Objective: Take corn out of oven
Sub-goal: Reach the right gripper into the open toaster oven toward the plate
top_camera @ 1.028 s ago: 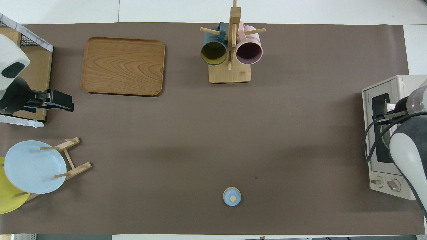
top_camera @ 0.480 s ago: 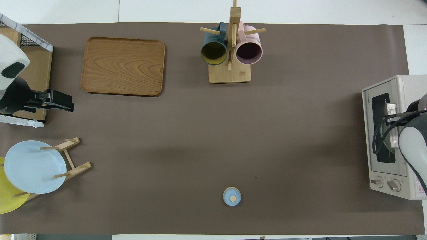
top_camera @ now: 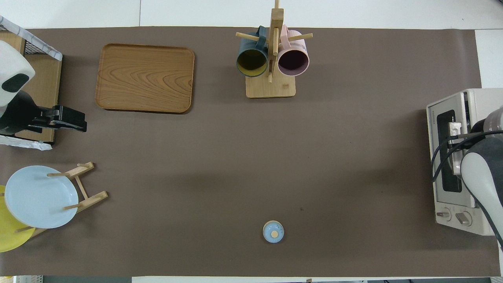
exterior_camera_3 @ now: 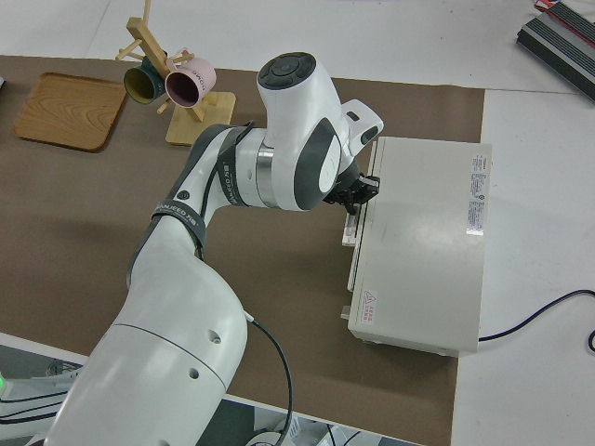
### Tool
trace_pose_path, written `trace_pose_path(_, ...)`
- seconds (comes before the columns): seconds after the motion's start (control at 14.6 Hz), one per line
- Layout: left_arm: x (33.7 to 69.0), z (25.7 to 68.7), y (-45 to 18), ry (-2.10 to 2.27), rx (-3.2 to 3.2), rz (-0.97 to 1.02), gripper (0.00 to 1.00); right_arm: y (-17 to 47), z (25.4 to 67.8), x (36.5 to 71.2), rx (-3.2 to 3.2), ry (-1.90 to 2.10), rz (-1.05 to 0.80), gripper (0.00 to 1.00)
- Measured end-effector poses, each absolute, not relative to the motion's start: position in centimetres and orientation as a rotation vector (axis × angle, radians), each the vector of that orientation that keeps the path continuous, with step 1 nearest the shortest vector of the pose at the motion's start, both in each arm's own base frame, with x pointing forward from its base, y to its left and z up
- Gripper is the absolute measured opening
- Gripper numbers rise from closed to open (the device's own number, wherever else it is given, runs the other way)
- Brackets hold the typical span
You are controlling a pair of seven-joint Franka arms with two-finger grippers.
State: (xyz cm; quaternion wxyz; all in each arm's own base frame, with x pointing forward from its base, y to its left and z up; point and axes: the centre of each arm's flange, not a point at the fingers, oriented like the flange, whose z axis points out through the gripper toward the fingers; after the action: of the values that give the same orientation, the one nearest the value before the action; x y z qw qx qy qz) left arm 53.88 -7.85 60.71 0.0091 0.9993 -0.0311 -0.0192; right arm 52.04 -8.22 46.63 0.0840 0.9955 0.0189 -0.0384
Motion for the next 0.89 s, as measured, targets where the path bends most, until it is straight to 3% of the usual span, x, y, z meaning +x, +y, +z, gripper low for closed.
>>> trace_pose_path(0.48, 53.9, 60.7, -7.9, -0.097, 3.121, -0.060, 1.00, -3.9, 44.1, 52.6, 3.028, 0.047, -0.144, 0.01)
trace_pose_path(0.89, 53.9, 60.7, -7.9, -0.097, 3.121, -0.060, 1.00, 0.4, 37.8, 53.3, 3.066, 0.025, -0.137, 0.01)
